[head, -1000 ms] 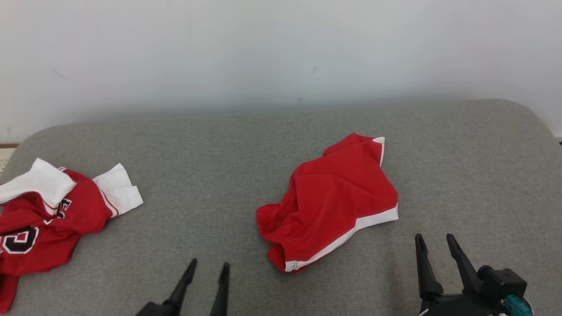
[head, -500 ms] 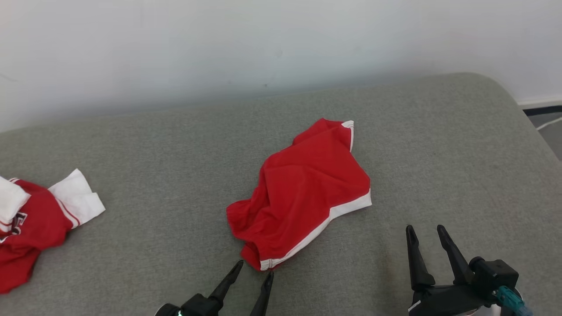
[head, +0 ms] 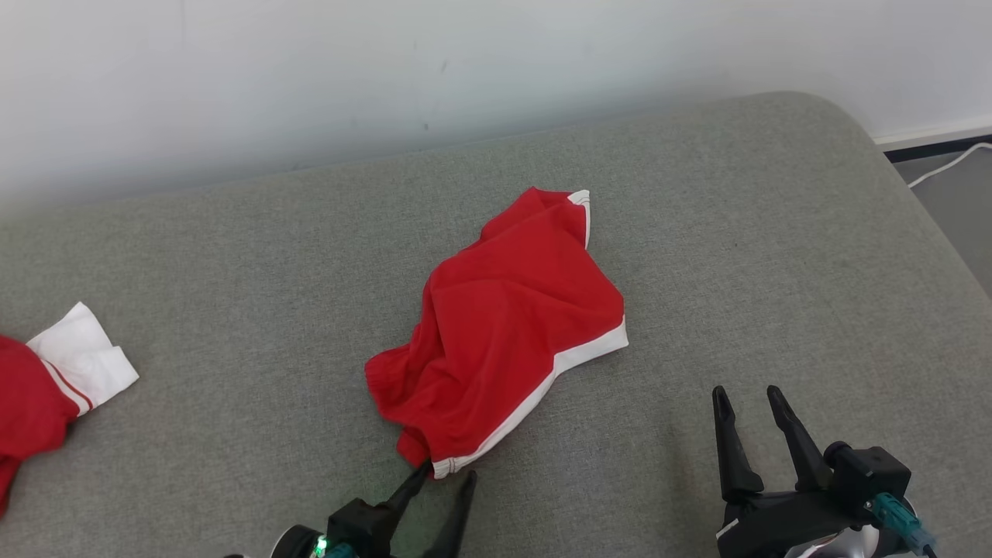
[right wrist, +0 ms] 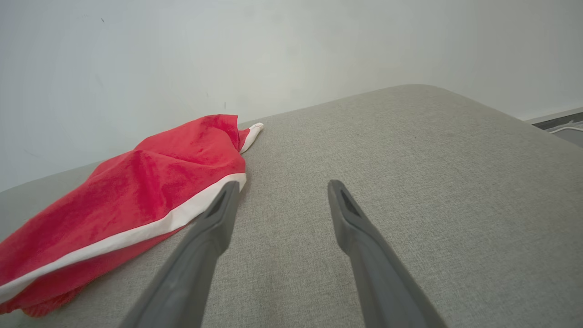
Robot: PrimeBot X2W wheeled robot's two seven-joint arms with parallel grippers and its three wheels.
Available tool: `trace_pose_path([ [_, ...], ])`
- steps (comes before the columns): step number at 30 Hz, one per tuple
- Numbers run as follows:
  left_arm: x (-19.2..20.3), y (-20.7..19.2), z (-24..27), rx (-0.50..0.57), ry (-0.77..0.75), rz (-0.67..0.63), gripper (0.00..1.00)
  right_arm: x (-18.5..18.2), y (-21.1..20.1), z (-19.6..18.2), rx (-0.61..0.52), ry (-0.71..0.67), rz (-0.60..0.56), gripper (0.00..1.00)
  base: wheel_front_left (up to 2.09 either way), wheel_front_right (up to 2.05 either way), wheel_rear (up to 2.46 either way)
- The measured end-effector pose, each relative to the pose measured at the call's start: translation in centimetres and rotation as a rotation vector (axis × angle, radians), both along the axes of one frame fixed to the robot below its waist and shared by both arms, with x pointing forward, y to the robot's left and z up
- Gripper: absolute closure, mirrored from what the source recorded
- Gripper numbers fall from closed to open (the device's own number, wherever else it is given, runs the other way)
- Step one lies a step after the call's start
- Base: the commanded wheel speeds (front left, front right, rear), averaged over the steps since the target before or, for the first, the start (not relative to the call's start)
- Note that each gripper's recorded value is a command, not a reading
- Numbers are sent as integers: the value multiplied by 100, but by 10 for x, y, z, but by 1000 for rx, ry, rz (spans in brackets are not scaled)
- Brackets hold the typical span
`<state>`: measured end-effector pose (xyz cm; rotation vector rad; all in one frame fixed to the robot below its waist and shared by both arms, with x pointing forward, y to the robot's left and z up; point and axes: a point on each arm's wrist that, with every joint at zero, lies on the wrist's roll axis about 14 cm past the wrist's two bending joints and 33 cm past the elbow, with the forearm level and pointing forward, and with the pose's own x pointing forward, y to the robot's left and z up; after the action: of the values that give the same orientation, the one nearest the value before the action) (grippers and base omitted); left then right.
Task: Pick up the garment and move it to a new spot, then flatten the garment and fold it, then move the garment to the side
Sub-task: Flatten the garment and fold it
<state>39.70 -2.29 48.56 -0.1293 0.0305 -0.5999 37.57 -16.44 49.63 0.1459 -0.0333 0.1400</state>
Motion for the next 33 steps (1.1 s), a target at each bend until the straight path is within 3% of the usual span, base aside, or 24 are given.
trace_pose_path([
  [2, 1, 0, -2, -5, 14, 1, 96, 1, 0, 0, 0, 0, 0, 0, 0, 0, 0],
  [3, 2, 1, -2, -5, 17, 3, 100, 1, 0, 0, 0, -1, 2, 0, 0, 0, 0],
  [7, 8, 6, 5, -17, -1, 26, 100, 3, 5, 0, 3, -2, 15, 0, 0, 0, 0],
  [16, 20, 67, 51, -57, -141, 223, 100, 9, 17, -2, 12, 1, 54, 0, 0, 0, 0],
  [27, -12, 155, 38, 11, -126, 454, 100, 16, 56, -2, 24, -1, 162, 0, 0, 0, 0],
  [32, -26, 170, 17, 17, -56, 496, 100, 17, 67, -4, 26, 8, 197, 0, 0, 0, 0],
  [33, -27, 170, 12, 20, -41, 495, 64, 17, 69, -4, 26, 8, 201, 0, 0, 0, 0],
])
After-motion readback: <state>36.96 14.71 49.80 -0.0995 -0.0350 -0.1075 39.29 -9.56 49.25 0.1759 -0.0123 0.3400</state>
